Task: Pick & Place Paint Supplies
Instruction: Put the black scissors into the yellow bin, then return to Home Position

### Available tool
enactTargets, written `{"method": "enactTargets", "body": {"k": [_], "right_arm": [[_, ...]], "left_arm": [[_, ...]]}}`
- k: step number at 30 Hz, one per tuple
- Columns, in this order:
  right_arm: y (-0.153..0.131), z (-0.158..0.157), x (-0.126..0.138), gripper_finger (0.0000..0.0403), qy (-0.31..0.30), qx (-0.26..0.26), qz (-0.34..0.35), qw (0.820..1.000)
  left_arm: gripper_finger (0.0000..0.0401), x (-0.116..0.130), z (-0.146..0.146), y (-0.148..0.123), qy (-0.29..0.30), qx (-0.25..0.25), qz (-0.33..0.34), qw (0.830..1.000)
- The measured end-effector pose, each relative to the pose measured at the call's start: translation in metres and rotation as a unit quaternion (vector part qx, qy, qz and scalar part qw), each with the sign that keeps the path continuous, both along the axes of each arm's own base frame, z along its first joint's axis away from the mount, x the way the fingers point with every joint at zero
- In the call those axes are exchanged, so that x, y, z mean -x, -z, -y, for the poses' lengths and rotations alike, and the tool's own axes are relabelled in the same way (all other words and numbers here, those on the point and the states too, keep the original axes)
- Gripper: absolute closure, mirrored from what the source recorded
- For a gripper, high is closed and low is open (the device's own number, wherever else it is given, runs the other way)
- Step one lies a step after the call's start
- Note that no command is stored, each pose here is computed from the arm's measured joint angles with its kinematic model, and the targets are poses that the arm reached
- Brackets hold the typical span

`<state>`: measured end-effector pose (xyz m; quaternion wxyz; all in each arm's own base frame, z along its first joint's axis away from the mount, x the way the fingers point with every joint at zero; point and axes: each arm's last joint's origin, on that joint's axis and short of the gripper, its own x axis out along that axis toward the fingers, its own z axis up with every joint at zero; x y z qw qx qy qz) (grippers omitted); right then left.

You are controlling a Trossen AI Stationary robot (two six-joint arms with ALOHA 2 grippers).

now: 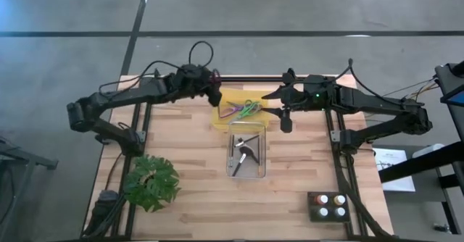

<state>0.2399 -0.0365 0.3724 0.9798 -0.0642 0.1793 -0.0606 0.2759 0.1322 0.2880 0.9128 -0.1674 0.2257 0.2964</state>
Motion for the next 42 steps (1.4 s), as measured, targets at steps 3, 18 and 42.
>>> {"method": "enactTargets", "body": {"k": [3,18,42], "right_arm": [[0.0,0.0,0.0,0.0225,0.0,-0.001,0.0,1.0],[0.001,0.0,0.0,0.0225,0.0,0.0,-0.005,1.0],[0.004,0.0,0.001,0.0225,-0.001,0.0,-0.022,1.0]], "left_arm": [[0.0382,-0.015,-0.008,0.003,-0.002,-0.037,-0.011,0.999],[0.0382,-0.091,-0.024,0.071,0.202,-0.12,-0.164,0.958],[0.0151,-0.043,0.016,-0.023,0.26,-0.191,-0.134,0.937]]}}
